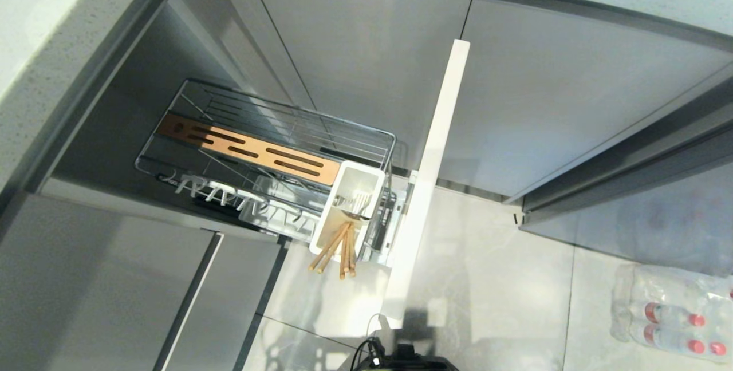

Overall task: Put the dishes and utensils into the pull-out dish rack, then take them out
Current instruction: Take the fork out of the cupboard

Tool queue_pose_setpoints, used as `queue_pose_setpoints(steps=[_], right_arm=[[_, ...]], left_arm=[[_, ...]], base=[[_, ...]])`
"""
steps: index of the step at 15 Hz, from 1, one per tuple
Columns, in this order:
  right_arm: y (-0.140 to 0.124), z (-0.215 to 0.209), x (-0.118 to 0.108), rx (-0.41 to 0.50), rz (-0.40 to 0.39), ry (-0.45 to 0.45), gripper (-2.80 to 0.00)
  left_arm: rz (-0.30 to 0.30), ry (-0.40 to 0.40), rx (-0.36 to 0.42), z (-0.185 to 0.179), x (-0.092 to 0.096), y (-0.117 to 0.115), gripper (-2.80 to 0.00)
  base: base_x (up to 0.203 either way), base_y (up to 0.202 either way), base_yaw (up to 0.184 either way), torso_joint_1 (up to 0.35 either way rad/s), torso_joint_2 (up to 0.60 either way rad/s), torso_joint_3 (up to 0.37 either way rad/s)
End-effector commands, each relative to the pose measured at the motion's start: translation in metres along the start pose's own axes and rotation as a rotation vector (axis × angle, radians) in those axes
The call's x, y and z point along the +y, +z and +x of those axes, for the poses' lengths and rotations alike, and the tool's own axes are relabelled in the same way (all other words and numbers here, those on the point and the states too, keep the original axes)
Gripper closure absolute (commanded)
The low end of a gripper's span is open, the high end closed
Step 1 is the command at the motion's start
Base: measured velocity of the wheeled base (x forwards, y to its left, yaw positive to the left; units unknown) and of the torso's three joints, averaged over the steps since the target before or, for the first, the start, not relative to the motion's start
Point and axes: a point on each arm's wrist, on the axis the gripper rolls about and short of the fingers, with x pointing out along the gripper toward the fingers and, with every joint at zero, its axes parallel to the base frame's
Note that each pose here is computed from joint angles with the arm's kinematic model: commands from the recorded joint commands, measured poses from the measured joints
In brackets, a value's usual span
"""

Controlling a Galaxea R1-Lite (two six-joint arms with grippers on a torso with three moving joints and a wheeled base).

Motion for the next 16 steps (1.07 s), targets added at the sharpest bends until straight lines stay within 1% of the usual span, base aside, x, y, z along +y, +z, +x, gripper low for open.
queue_pose_setpoints(steps=[1,2,4,5,7,8,9,11,13,14,16], right_arm=[[0.0,0.0,0.0,0.001,0.0,-0.001,0.0],[0.0,0.0,0.0,0.001,0.0,0.001,0.0],[0.0,0.0,0.0,0.001,0.0,0.0,0.0],[0.0,0.0,0.0,0.001,0.0,0.001,0.0],[0.0,0.0,0.0,0.001,0.0,0.0,0.0],[0.0,0.0,0.0,0.001,0.0,0.001,0.0],[0.0,0.0,0.0,0.001,0.0,-0.001,0.0],[0.0,0.0,0.0,0.001,0.0,-0.001,0.0],[0.0,0.0,0.0,0.001,0.0,-0.001,0.0],[0.0,0.0,0.0,0.001,0.0,-0.001,0.0],[0.0,0.0,0.0,0.001,0.0,0.001,0.0]], left_arm=[[-0.001,0.024,0.001,0.004,0.002,-0.001,0.0],[-0.006,0.042,-0.012,0.001,0.003,0.0,0.0],[-0.014,0.115,-0.059,-0.004,0.006,0.004,0.0],[-0.025,0.176,-0.103,-0.01,0.008,0.007,0.0],[-0.053,0.28,-0.156,-0.014,0.013,0.008,0.0],[-0.067,0.326,-0.172,-0.014,0.016,0.007,0.0],[-0.077,0.355,-0.186,-0.016,0.017,0.006,0.0],[-0.107,0.441,-0.241,-0.021,0.021,0.007,0.0],[-0.119,0.48,-0.241,-0.022,0.025,0.001,0.0],[-0.149,0.504,-0.257,-0.025,0.027,-0.001,0.0],[-0.176,0.528,-0.264,-0.027,0.03,-0.005,0.0]], base=[[0.0,0.0,0.0,0.0,0.0,0.0],[0.0,0.0,0.0,0.0,0.0,0.0],[0.0,0.0,0.0,0.0,0.0,0.0],[0.0,0.0,0.0,0.0,0.0,0.0],[0.0,0.0,0.0,0.0,0.0,0.0],[0.0,0.0,0.0,0.0,0.0,0.0],[0.0,0.0,0.0,0.0,0.0,0.0],[0.0,0.0,0.0,0.0,0.0,0.0],[0.0,0.0,0.0,0.0,0.0,0.0],[0.0,0.0,0.0,0.0,0.0,0.0],[0.0,0.0,0.0,0.0,0.0,0.0]])
